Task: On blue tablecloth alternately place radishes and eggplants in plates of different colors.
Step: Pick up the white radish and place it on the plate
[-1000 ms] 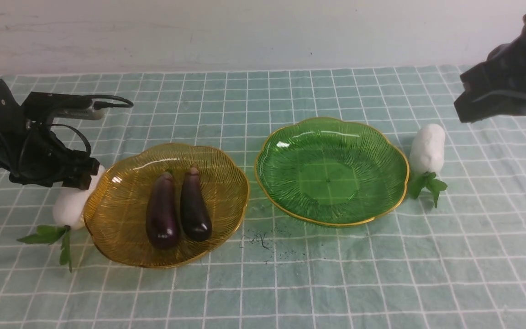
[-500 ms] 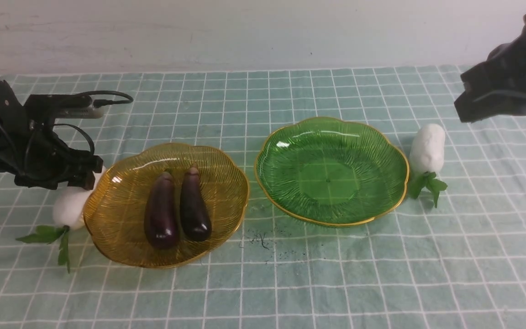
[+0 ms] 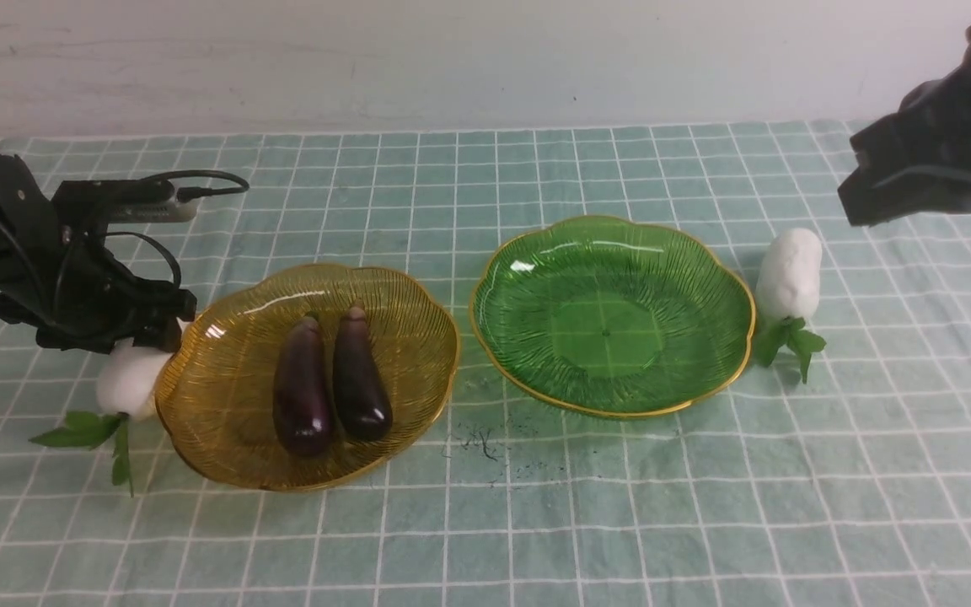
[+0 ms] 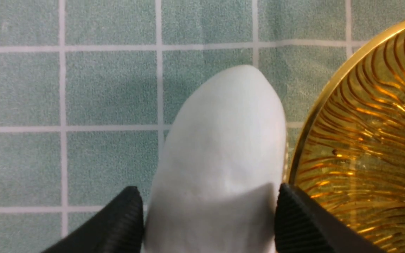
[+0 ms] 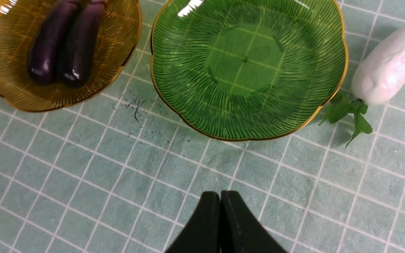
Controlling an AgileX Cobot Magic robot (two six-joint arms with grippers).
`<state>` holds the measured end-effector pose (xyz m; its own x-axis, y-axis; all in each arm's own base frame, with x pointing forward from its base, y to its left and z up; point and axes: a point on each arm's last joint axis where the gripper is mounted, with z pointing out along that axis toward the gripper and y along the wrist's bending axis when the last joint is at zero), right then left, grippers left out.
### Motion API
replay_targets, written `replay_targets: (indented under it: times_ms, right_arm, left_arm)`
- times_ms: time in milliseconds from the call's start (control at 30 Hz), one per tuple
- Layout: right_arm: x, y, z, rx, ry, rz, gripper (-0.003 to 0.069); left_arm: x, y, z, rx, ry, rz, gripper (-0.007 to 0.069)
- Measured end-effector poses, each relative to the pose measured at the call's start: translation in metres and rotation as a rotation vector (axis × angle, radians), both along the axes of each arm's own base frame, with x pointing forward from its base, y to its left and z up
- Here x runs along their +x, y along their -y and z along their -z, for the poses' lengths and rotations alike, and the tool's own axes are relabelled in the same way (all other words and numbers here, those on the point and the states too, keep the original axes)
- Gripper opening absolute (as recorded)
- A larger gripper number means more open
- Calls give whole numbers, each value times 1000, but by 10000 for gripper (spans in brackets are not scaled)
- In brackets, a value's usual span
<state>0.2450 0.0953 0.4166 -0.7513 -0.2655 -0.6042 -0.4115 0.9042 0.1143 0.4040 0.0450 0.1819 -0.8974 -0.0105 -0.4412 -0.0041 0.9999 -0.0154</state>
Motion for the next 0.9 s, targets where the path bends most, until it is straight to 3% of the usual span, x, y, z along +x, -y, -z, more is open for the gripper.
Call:
replay_targets:
  times_ms: [633,900]
  right_arm:
    - [0,0,0,4,-3,6,-15]
    - [0,0,0,7,-4,5,-15]
  left_arm:
    - [6,-3,0,3,-58,10,393]
    - [9,-6,-33,35,-69,16,391]
